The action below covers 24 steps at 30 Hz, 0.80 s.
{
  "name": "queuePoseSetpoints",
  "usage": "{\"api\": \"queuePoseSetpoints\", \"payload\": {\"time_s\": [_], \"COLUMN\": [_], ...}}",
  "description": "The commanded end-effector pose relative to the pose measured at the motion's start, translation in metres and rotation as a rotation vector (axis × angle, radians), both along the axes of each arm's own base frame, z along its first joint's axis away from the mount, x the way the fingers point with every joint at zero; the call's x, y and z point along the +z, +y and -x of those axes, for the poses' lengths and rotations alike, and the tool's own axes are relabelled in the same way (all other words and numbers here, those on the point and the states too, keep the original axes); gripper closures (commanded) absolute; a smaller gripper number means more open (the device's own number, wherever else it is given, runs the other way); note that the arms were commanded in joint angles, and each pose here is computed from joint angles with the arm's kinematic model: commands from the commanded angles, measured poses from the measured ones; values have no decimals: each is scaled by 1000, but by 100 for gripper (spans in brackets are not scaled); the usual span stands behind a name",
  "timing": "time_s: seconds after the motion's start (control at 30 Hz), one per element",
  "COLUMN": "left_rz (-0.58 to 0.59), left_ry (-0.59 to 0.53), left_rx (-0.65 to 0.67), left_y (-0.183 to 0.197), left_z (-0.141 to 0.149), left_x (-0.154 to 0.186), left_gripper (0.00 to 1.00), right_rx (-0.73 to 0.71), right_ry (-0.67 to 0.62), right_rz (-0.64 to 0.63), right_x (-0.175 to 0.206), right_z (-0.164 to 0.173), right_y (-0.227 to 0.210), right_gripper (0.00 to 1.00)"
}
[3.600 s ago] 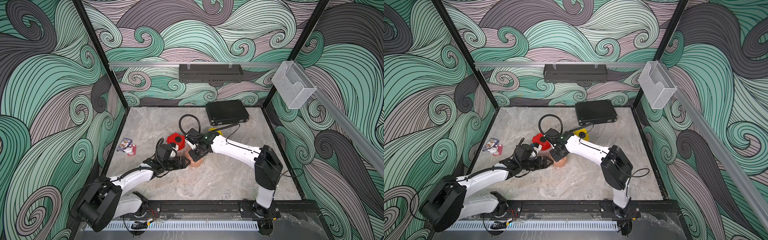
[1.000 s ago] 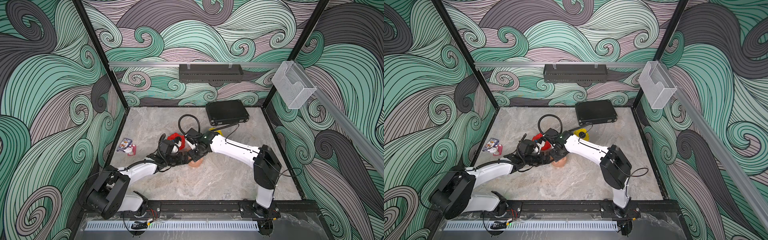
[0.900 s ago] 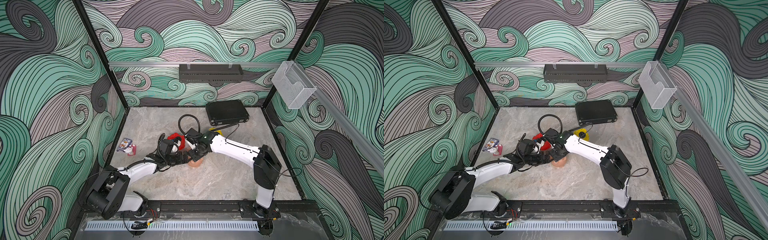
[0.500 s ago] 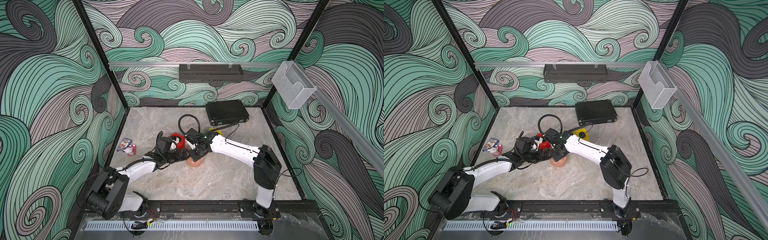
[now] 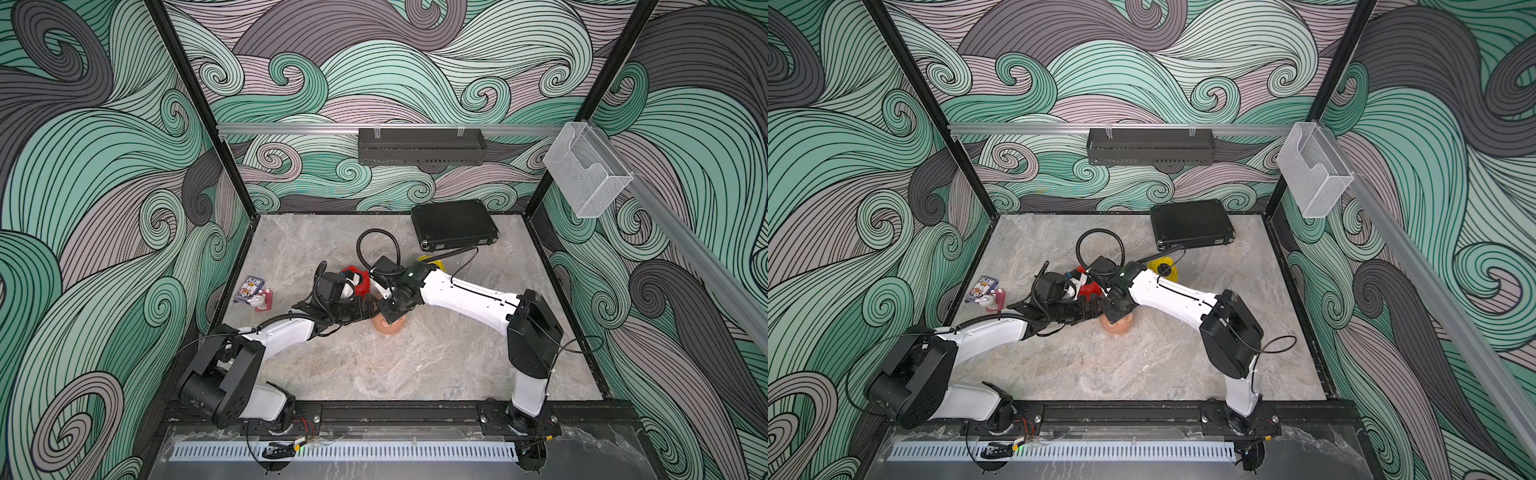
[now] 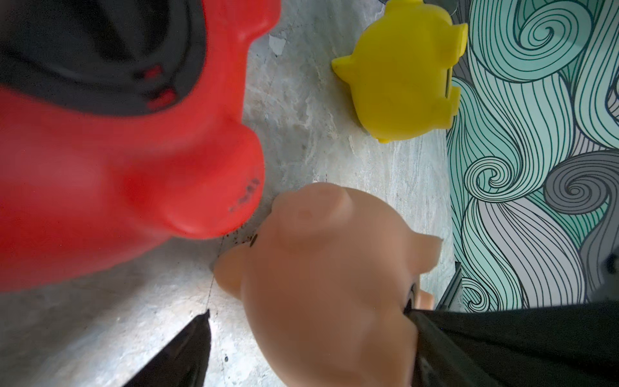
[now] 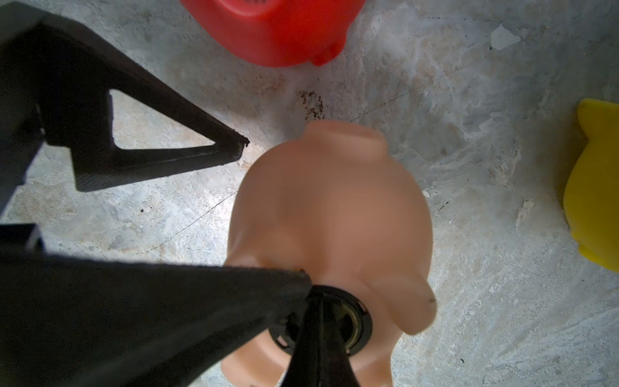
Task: Close piggy banks
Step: Screw the knob on the piggy bank.
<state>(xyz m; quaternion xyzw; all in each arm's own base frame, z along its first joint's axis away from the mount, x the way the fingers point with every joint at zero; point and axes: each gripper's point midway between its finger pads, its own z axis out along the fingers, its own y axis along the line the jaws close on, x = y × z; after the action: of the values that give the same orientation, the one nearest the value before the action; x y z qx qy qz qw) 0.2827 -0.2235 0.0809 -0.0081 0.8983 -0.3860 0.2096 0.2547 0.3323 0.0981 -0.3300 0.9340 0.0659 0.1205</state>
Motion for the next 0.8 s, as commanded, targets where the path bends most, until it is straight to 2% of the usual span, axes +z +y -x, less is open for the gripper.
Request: {"api": "queuePoseSetpoints", "payload": {"time_s": [0.0, 0.13, 0.77], "left_rz": [-12, -24, -15], "left_ry": [-3, 33, 36], "left_rx": [23, 28, 22], "left_y": [5, 8, 7], "left_z": [-7, -6, -7], "left_x": [-2, -17, -17], "left_gripper": [15, 16, 26], "right_rx": [-2, -2, -43], "right_ry": [83, 86, 84], "right_rz": [89, 93, 92], "right_x": [-38, -39, -38], "right_z": [12, 13, 11], "right_y": [-12, -13, -13], "right_gripper": [100, 100, 100]}}
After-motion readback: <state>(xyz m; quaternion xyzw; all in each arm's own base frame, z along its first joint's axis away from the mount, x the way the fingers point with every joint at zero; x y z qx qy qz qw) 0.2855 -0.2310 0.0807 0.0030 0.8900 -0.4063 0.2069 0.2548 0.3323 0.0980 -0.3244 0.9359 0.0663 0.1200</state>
